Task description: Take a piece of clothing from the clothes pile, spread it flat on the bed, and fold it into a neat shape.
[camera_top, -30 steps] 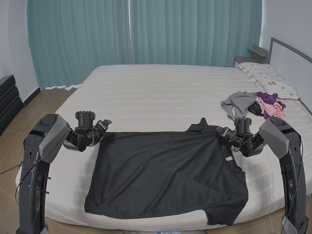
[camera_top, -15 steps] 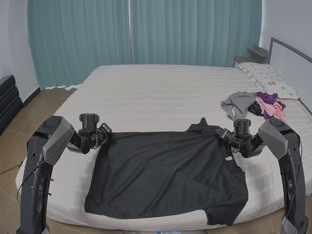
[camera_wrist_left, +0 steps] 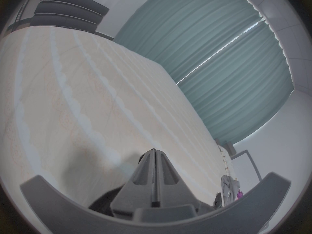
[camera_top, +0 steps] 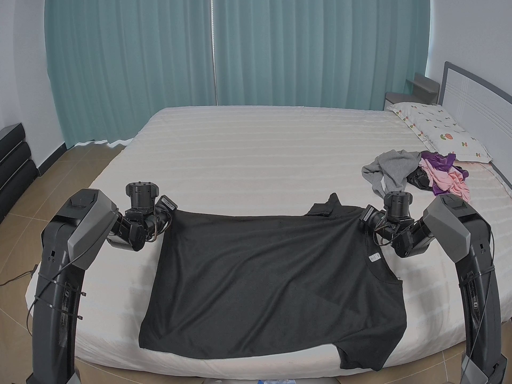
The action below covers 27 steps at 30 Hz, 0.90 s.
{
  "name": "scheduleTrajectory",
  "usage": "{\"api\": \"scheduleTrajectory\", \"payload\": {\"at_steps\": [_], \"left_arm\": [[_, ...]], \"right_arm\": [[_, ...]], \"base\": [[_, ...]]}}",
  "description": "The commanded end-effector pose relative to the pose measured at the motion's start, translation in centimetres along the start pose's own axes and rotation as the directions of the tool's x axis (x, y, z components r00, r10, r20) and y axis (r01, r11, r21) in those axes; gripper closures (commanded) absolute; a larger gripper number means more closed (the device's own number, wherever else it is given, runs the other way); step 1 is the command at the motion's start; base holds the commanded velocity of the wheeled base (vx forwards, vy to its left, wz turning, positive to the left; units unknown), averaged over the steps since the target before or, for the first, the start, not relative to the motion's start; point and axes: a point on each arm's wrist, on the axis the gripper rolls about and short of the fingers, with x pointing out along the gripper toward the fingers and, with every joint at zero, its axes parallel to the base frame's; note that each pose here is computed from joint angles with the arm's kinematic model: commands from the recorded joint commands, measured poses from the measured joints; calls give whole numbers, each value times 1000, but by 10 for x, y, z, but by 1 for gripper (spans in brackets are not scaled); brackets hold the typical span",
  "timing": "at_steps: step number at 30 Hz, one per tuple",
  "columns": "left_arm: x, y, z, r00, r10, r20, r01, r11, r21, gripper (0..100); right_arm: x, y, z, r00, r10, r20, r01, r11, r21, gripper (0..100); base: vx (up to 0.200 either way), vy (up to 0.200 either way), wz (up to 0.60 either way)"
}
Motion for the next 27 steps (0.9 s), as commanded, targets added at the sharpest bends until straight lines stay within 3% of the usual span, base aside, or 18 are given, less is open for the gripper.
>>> {"api": "scheduleTrajectory", "payload": {"at_steps": [1,15,21,27], "left_arm": [[-1,-4,3,999,-18,28,18,1000,-15,100],[0,-7,20,985,-64,158,75,995,-66,100],[0,-5,25,981,-65,185,79,994,-72,100],[7,-9,23,980,-87,179,100,993,-67,100]], "right_arm": [[1,4,6,999,23,31,-23,1000,-1,100],[3,19,37,977,77,198,-77,997,-7,100],[3,20,38,974,84,211,-84,996,-12,100],[11,9,19,983,64,172,-62,998,-15,100]], "base": [[0,0,0],[0,0,0],[0,0,0],[0,0,0]]}}
